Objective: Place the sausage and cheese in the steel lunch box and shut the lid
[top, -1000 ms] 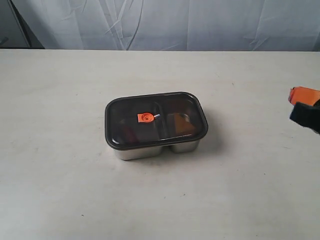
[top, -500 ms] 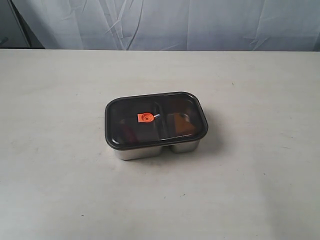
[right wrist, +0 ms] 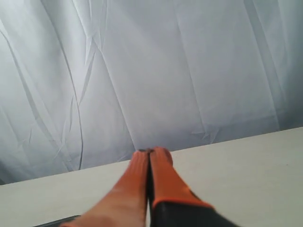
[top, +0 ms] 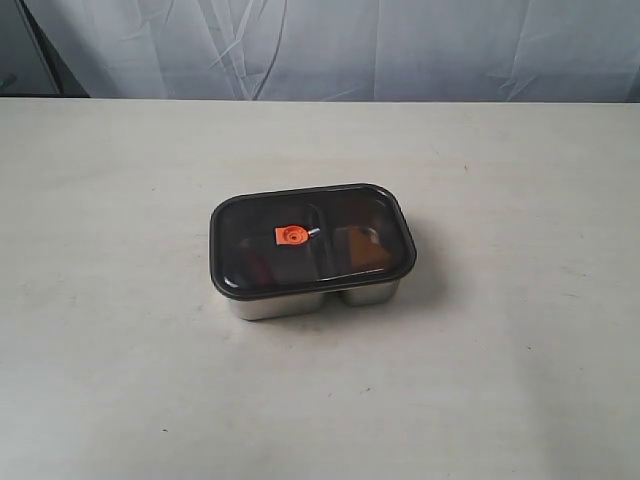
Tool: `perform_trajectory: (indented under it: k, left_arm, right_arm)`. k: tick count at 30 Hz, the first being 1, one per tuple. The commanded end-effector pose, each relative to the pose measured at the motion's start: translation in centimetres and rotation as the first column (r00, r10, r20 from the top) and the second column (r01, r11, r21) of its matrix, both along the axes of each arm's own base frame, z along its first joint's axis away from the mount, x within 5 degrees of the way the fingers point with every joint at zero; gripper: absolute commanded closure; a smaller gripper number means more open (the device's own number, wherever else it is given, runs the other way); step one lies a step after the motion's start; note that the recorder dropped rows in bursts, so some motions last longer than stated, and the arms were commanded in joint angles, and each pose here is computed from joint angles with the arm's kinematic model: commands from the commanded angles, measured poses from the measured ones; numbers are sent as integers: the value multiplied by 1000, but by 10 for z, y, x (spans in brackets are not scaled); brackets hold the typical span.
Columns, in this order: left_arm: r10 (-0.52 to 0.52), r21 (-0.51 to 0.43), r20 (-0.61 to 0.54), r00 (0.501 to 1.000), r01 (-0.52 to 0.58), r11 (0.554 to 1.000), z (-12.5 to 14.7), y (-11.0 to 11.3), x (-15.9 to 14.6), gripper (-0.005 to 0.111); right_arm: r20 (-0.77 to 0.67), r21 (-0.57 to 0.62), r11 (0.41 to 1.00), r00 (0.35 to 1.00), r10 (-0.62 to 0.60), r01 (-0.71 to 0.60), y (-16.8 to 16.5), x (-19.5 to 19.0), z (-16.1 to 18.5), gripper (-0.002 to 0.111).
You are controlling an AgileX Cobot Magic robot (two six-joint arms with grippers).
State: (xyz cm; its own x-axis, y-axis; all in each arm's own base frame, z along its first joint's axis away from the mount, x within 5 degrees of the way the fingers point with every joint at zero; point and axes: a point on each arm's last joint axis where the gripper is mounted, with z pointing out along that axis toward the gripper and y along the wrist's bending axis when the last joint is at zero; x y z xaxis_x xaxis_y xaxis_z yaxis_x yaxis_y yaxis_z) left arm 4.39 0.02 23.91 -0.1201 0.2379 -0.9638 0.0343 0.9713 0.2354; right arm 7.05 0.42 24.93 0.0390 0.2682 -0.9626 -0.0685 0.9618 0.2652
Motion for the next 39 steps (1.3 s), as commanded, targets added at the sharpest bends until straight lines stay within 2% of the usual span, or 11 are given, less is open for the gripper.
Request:
perform_trajectory:
  k: [1, 6, 16, 21, 26, 39]
  left_arm:
    - [2, -2, 4, 1000, -2, 1000, -1, 0, 0, 107]
    - [2, -2, 4, 1000, -2, 1000, -1, 0, 0, 107]
    - [2, -2, 4, 1000, -2, 1000, -1, 0, 0, 107]
    - [2, -2, 4, 1000, -2, 1000, -1, 0, 0, 107]
    - [2, -2, 4, 1000, -2, 1000, -1, 0, 0, 107]
    - [2, -2, 4, 1000, -2, 1000, -1, 0, 0, 107]
  right_arm:
    - [-25, -48, 999, 1000, -14, 13, -1, 1, -18, 109]
    - [-49, -100, 995, 999, -11, 6, 0, 1, -39, 109]
    - [-41, -126, 992, 999, -13, 7, 0, 0, -39, 109]
    - [-47, 8, 1000, 999, -20, 20, -2, 0, -39, 109]
    - [-43, -58, 998, 999, -25, 23, -2, 0, -39, 109]
    - [-43, -58, 998, 999, -25, 23, -2, 0, -39, 109]
